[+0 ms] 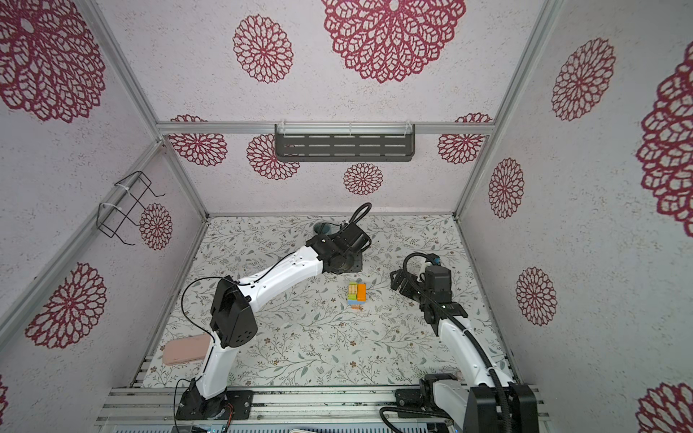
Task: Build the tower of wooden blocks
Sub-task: 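Lift the pink-H cube with the left gripper and carry it to the stack, then lower the pink-H cube with the left gripper beside the plain cube on the stack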
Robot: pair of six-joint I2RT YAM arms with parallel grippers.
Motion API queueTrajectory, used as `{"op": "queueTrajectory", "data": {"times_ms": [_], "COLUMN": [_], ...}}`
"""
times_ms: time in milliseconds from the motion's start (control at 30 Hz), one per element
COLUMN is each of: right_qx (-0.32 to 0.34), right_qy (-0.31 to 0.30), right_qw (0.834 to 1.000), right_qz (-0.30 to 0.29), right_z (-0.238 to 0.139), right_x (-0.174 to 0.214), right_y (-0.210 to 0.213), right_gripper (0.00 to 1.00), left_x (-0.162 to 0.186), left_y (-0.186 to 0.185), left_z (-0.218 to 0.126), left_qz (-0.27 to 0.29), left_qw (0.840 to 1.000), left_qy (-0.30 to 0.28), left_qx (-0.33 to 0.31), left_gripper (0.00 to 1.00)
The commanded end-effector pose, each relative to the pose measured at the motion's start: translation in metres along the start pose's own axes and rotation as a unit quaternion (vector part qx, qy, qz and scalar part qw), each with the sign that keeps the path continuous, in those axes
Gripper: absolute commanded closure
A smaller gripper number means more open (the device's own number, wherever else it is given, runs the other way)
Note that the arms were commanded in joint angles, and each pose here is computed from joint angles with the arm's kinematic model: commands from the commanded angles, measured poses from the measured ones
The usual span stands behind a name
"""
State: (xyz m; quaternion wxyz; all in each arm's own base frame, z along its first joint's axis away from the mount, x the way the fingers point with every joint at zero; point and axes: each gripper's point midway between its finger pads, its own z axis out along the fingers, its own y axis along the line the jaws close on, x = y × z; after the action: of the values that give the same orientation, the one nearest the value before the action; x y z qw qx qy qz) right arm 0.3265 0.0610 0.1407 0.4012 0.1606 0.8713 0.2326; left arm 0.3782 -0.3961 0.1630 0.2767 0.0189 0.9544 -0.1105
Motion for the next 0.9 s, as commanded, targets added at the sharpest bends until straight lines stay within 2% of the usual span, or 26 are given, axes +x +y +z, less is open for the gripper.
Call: {"op": "queueTrajectory", "data": {"times_ms": [0, 333, 867], "right_qx": [-0.008, -0.002, -0.023], "right_qy": [-0.015, -0.015, -0.014], "right_qw": [1.000, 1.000, 0.999], "right_qz": [0.016, 0.020, 0.016], "right_z": [-0.003, -0.006, -0.007], "right_x": [-0.008, -0.006, -0.003], "right_y": [0.001, -0.003, 0.004], "right_gripper": [0.01, 0.01, 0.01], "left_x": [-0.001, 0.024, 0.044], "left_y": [-0.012, -0.030, -0.019], "left_z": [-0.009, 0.001, 0.022], "left_qz": [-0.017, -0.007, -0.008], "left_qw": [1.000, 1.000, 0.999], "left_qy": [-0.014, -0.002, 0.012], "left_qx": [0.000, -0.010, -0.039], "left_gripper": [0.73, 0.72, 0.73]}}
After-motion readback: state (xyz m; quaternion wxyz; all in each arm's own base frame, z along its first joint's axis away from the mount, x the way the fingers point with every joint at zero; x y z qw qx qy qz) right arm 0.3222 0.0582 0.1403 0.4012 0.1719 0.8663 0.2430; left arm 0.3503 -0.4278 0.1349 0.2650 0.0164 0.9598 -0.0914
